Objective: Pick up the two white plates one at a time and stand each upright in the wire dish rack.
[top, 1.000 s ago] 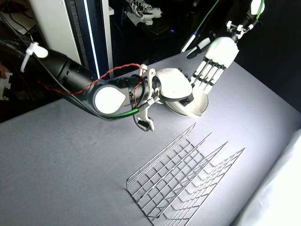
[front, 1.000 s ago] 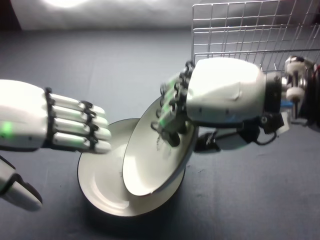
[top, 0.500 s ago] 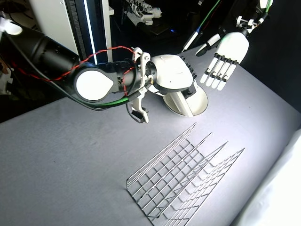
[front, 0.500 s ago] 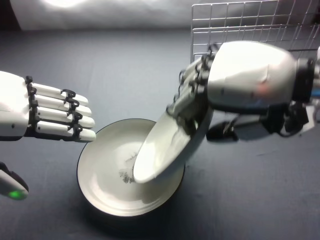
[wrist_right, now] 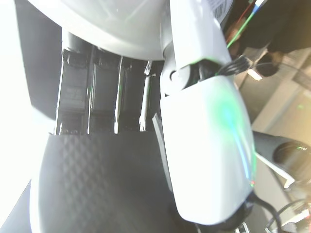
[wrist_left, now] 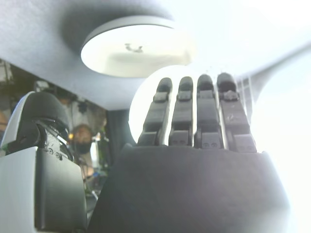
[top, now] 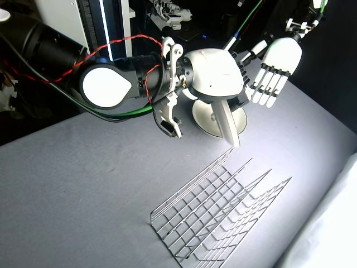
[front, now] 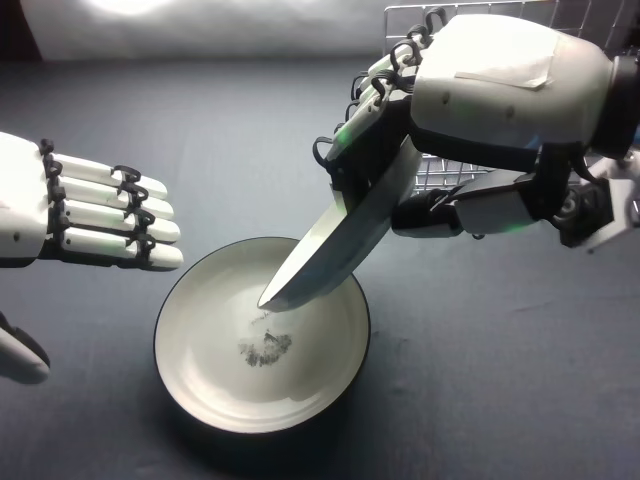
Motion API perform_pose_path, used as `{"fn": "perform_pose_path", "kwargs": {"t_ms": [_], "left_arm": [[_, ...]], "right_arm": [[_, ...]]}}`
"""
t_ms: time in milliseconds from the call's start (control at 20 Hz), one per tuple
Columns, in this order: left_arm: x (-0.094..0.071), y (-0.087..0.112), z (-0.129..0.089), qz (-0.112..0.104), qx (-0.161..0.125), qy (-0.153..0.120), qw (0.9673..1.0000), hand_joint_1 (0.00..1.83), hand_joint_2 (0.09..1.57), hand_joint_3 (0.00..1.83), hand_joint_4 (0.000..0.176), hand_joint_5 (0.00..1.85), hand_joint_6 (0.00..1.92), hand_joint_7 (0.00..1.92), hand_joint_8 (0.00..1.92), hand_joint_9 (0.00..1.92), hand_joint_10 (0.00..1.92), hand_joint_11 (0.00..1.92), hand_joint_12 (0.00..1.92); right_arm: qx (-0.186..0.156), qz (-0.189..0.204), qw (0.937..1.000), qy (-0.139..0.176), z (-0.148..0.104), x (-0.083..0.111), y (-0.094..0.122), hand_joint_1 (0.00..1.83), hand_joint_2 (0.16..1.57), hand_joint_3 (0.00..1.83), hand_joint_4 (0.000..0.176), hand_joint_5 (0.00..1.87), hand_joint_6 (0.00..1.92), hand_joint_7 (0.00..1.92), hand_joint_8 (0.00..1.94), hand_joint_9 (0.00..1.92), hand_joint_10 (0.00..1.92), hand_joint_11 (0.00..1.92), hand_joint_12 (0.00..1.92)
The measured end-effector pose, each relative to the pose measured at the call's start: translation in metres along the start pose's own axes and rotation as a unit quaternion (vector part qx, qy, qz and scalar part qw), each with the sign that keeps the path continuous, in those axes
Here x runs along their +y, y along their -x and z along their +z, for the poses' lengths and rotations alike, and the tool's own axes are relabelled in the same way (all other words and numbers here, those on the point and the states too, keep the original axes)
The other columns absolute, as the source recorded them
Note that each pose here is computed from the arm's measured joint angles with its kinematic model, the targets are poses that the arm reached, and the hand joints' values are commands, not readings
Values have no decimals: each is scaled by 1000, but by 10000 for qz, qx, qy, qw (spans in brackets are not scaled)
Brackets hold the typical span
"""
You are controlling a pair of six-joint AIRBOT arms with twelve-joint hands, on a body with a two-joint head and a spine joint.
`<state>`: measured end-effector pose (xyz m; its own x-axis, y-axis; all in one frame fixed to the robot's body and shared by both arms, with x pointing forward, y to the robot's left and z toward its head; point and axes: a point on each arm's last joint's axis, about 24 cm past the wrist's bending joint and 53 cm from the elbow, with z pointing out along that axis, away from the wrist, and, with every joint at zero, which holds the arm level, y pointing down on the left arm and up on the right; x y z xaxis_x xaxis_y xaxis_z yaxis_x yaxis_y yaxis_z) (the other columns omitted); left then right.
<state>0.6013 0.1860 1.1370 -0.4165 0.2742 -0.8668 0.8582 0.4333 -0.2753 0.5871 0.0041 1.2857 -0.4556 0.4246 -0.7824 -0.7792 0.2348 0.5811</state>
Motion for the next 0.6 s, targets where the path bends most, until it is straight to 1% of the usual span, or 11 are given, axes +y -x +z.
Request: {"fn": "perform_pose_path", "kwargs": {"t_ms": [50, 100, 150, 250, 350, 400, 450, 500, 550, 600], "left_arm": [[3, 0, -2, 3, 1, 44, 10000, 0, 1114, 2, 0, 0, 0, 0, 0, 0, 0, 0, 0], [4, 0, -2, 3, -3, 53, 10000, 0, 1107, 0, 0, 0, 0, 0, 0, 0, 0, 0, 0], [4, 0, -2, 4, -2, 59, 10000, 0, 1110, 1, 0, 0, 0, 0, 0, 0, 0, 0, 0], [4, 0, -2, 10, 11, 44, 10000, 0, 1109, 1, 0, 0, 0, 0, 0, 0, 0, 5, 2], [3, 0, -2, 4, 1, 40, 10000, 0, 1110, 1, 0, 0, 0, 0, 0, 0, 0, 0, 0], [3, 0, -2, 4, 1, 40, 10000, 0, 1105, 0, 0, 2, 1, 0, 0, 0, 0, 16, 7], [3, 0, -2, 6, 3, 40, 10000, 0, 1108, 0, 0, 0, 0, 0, 0, 0, 0, 2, 1], [3, 0, -2, 6, 5, 35, 10000, 0, 1124, 7, 0, 0, 0, 0, 0, 0, 0, 0, 0], [3, 0, -2, 8, 6, 35, 10000, 0, 1120, 5, 0, 3, 1, 0, 0, 0, 0, 12, 5], [3, 0, -2, 8, 6, 35, 10000, 0, 1117, 4, 0, 0, 0, 0, 0, 0, 0, 2, 0]], "right_arm": [[-22, 72, 10000, -11, 0, 1, 0, 1383, 1105, 0, 0, 932, 884, 1023, 935, 938, 1248, 749, 1412], [-48, 144, 9999, -36, 0, 1, 1, 1381, 1113, 1, 0, 933, 838, 1010, 984, 900, 1315, 720, 1486], [-69, 177, 9998, -57, -1, 0, 2, 1381, 1116, 1, 0, 931, 815, 1001, 1014, 898, 1329, 731, 1499], [-214, 366, 9991, -95, -1, 1, 11, 1383, 1108, 0, 0, 918, 880, 1015, 953, 939, 1267, 768, 1424], [-349, 595, 9975, -136, -1, 2, 17, 1383, 1106, 0, 0, 919, 921, 1019, 924, 941, 1254, 763, 1418], [-420, 690, 9966, -157, -1, 2, 21, 1383, 1104, 0, 0, 934, 894, 1021, 925, 939, 1256, 760, 1420], [-462, 768, 9958, -171, -1, 1, 23, 1383, 1107, 1, 0, 917, 906, 1012, 939, 946, 1251, 769, 1405], [-518, 853, 9948, -187, -1, 1, 26, 1381, 1115, 1, 0, 907, 891, 999, 986, 919, 1296, 753, 1431], [-581, 993, 9931, -222, 0, 1, 29, 1381, 1115, 0, 0, 904, 890, 1003, 988, 922, 1286, 765, 1416], [-648, 1123, 9913, -236, 0, 1, 32, 1384, 1102, 0, 0, 928, 869, 1037, 919, 947, 1253, 766, 1432]]}}
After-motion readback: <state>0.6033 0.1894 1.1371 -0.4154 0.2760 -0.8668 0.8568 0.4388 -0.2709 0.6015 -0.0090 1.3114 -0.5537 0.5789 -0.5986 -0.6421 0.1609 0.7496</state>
